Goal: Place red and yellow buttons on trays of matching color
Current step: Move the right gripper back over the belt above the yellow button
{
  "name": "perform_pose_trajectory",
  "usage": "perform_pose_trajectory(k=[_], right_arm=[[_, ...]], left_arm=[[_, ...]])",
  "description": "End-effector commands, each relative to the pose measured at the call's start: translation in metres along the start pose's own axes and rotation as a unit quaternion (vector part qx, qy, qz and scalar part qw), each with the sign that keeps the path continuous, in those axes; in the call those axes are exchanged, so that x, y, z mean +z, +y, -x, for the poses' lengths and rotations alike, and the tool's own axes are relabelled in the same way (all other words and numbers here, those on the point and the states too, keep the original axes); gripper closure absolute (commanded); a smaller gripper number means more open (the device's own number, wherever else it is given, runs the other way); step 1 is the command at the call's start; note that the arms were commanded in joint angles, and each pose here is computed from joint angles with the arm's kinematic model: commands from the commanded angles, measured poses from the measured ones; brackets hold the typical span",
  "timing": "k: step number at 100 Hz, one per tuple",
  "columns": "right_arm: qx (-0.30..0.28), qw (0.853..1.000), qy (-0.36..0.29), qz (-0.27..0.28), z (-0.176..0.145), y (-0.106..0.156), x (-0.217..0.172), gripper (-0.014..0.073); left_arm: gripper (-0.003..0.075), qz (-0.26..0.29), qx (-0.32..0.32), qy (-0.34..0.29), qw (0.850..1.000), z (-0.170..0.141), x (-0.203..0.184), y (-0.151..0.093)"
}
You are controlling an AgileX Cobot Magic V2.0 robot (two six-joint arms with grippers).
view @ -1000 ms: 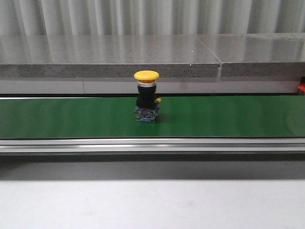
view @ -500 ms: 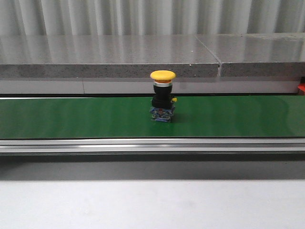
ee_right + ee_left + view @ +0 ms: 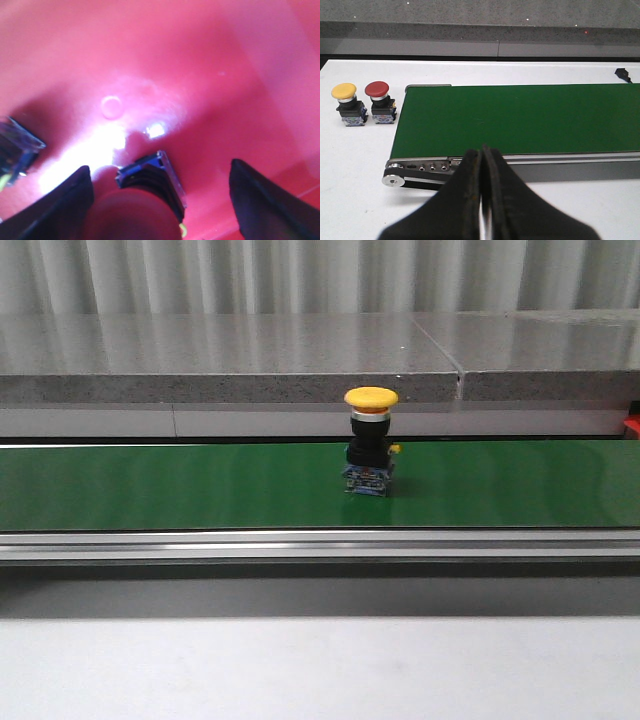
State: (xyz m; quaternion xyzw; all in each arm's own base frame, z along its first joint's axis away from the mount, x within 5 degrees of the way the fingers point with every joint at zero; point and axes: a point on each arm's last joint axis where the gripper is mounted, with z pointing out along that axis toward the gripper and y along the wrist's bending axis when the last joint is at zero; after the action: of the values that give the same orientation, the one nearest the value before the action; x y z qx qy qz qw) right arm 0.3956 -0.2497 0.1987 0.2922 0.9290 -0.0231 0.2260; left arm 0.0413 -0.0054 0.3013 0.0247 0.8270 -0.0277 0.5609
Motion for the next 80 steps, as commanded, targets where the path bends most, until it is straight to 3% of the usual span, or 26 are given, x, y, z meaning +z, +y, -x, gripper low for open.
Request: perform_pose_trajectory(k=[1,27,56,80], right_arm=[[-0.002,0.997,-0.082,0.007,0.025,0.004,-0.057,0.0016],[-0.003,0.989,-0.140,0.049,0.039,0.019,-0.129,0.0016],[-0.103,0.973,-0.157,0.131,0.018,0.063,-0.205,0.0016],[-0.202,0.959,-0.098,0.175,-0.023,0.113,-0.231,0.0016]], left_arm=[[0.0741,-0.007,-0.005,-0.039,0.999,0.013,-0.003,-0.001],[0.0741,-0.007,-0.005,-0.039,0.999,0.013,-0.003,-0.001],[0.0741,-0.007,-0.005,-0.039,0.999,0.013,-0.003,-0.001],[0.0741,-0.007,-0.005,-0.039,0.999,0.013,-0.003,-0.001]])
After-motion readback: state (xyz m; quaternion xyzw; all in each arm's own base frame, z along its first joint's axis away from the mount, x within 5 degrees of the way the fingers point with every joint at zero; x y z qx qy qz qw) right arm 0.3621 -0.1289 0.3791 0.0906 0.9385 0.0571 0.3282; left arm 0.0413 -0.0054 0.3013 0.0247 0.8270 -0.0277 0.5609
